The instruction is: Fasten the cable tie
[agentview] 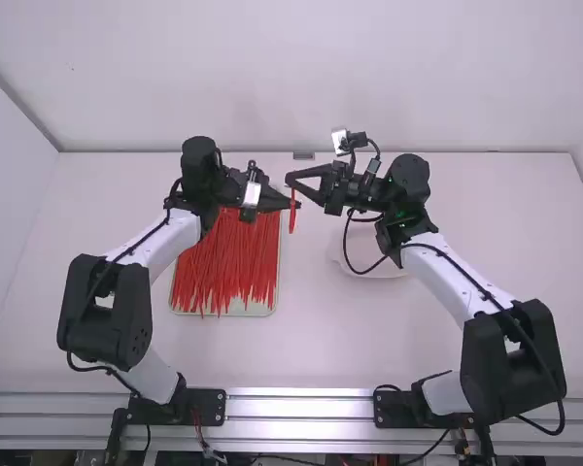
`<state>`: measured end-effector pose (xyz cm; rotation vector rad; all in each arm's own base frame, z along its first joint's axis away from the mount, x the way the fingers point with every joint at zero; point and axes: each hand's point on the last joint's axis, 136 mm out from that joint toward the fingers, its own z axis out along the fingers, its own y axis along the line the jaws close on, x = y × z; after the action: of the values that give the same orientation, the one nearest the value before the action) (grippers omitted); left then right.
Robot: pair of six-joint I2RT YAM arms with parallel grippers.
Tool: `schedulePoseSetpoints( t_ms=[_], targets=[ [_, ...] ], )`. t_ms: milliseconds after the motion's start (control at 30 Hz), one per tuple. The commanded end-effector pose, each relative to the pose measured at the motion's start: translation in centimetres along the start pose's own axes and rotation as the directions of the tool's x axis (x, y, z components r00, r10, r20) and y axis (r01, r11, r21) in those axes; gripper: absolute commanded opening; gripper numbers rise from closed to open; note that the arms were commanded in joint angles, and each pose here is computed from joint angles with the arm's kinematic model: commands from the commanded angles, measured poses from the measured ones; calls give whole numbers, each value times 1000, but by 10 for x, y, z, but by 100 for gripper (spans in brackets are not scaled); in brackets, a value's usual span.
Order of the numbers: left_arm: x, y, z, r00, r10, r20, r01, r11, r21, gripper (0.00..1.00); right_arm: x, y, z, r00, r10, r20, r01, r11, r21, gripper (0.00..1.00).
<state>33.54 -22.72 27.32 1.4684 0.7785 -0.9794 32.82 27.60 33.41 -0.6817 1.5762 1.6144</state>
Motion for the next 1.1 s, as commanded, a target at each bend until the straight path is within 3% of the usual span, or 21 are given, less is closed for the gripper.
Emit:
schedulePoseSetpoints(
  t_ms=[0, 1067],
  targets=[
    [10, 2, 2, 1000, -5, -30, 4, 999, -33, 2, -15, 18, 2, 998, -62, 24, 63, 998, -28, 0],
    [78, -80, 1, 992, -100, -78, 98, 995, -29, 2, -15, 18, 2, 998, -58, 24, 59, 998, -29, 0]
  ],
)
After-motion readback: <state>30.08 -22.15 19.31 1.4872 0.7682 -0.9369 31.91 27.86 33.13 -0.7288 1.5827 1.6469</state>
